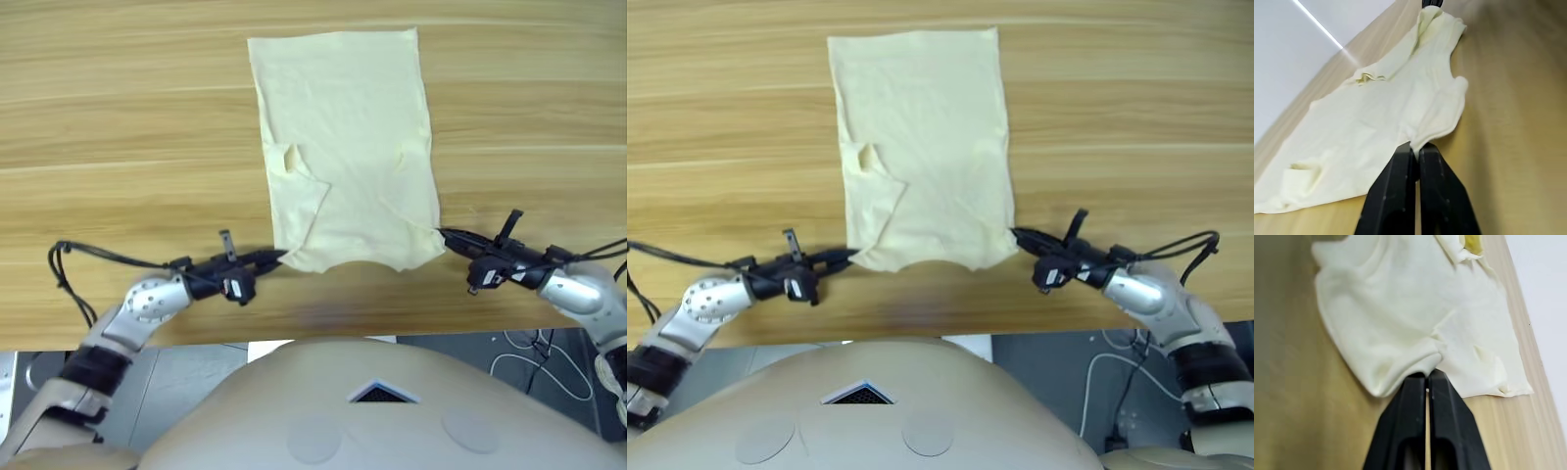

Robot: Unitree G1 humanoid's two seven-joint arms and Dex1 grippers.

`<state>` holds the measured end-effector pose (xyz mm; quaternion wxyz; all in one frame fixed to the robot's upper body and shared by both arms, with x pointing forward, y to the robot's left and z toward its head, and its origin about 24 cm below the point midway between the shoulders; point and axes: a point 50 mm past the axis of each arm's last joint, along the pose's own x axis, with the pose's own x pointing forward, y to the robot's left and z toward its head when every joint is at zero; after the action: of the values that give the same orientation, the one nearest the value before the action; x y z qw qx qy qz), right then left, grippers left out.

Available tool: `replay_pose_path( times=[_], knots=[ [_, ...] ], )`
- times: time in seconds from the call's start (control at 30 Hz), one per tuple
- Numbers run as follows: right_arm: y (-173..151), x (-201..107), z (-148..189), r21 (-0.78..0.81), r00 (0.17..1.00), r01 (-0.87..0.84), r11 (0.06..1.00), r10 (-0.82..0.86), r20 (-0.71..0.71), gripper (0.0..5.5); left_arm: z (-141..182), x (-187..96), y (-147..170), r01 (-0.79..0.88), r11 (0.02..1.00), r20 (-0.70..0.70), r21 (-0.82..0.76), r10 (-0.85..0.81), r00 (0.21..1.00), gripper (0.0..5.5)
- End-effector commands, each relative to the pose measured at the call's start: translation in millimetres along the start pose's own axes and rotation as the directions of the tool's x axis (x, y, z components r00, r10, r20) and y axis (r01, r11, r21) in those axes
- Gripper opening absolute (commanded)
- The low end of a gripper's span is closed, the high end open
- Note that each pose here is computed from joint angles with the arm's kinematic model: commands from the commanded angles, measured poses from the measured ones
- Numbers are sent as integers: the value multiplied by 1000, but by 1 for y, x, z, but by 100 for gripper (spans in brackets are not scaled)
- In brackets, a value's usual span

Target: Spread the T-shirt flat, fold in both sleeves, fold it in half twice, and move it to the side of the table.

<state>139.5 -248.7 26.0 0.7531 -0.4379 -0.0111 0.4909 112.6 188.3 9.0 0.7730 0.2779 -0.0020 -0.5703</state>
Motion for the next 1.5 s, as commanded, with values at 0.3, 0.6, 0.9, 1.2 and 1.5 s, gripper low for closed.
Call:
replay_pose_path(
  times=[0.3,0.6,0.9,1.2,1.5],
  knots=[
    [-1,-1,17,47,998,48,998,-50,38,0,1,-19,38,-349,934,-52,80,354,934,3],
    [-99,62,-3,-139,926,378,915,-375,46,0,-7,27,118,-491,815,20,308,510,860,3],
    [-176,121,-14,-191,820,561,805,-573,-8,0,-22,66,215,-626,687,-29,370,682,731,3],
    [-193,152,-23,-242,786,560,792,-601,-147,0,-28,82,241,-678,637,-128,365,756,642,3],
    [-197,175,-13,-249,781,550,797,-597,-185,0,-40,84,240,-663,649,-254,372,759,600,3]
  ],
)
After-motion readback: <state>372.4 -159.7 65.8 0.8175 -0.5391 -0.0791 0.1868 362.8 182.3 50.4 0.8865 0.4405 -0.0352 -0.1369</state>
